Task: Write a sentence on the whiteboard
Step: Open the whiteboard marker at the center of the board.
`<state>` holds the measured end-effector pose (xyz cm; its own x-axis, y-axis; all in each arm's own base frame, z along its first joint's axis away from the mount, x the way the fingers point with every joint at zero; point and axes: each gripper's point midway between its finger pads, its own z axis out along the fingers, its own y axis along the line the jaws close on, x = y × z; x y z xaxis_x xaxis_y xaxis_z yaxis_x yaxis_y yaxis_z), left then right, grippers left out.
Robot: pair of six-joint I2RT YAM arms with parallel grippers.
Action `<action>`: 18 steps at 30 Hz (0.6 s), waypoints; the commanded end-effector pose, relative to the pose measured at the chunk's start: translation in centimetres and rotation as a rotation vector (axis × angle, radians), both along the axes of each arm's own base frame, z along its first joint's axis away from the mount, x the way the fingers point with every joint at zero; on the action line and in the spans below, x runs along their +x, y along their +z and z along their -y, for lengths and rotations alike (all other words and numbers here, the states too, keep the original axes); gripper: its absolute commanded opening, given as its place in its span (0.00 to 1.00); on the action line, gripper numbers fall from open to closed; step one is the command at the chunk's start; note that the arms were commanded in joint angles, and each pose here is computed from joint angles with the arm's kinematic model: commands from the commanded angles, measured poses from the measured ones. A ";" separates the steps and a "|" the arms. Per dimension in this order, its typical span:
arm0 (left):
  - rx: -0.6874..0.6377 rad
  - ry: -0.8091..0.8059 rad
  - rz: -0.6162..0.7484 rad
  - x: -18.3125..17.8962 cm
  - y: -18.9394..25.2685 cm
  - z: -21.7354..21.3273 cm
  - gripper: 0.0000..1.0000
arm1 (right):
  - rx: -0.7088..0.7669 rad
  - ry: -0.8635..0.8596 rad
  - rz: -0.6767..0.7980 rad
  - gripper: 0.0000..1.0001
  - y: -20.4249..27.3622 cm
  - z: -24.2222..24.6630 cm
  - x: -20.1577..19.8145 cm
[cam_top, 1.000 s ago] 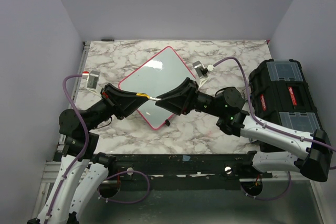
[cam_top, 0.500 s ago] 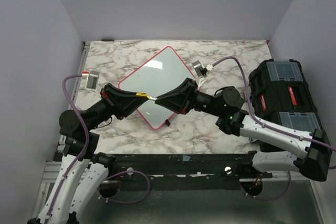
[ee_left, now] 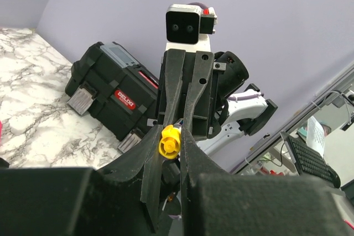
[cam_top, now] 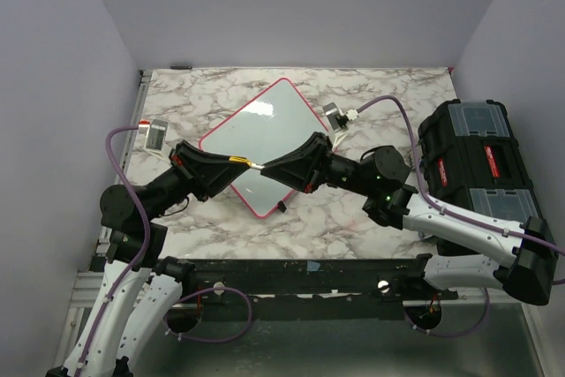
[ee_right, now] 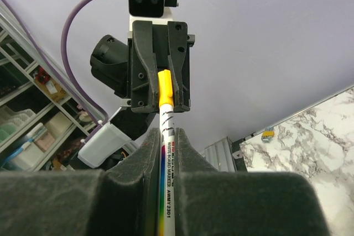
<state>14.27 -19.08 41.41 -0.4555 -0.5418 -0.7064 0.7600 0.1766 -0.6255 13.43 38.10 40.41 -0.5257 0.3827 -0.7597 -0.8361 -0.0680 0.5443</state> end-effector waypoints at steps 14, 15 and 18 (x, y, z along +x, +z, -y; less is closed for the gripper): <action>0.034 0.090 -0.017 1.3 -0.4 -1.1 0.00 | 0.043 0.012 0.050 0.01 0.2 2.0 -1.8; 0.034 0.096 -0.018 1.4 -0.4 -1.2 0.00 | 0.040 0.012 0.051 0.01 0.0 2.1 -1.9; 0.041 0.114 -0.020 1.6 -0.4 -1.5 0.00 | 0.034 0.016 0.053 0.01 -0.4 2.2 -2.0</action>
<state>14.04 -19.34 39.43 -0.5243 -0.4822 -0.7019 0.7223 0.1848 -0.6665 13.21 37.28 38.37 -0.5271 0.3749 -0.7627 -0.8306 -0.0373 0.5556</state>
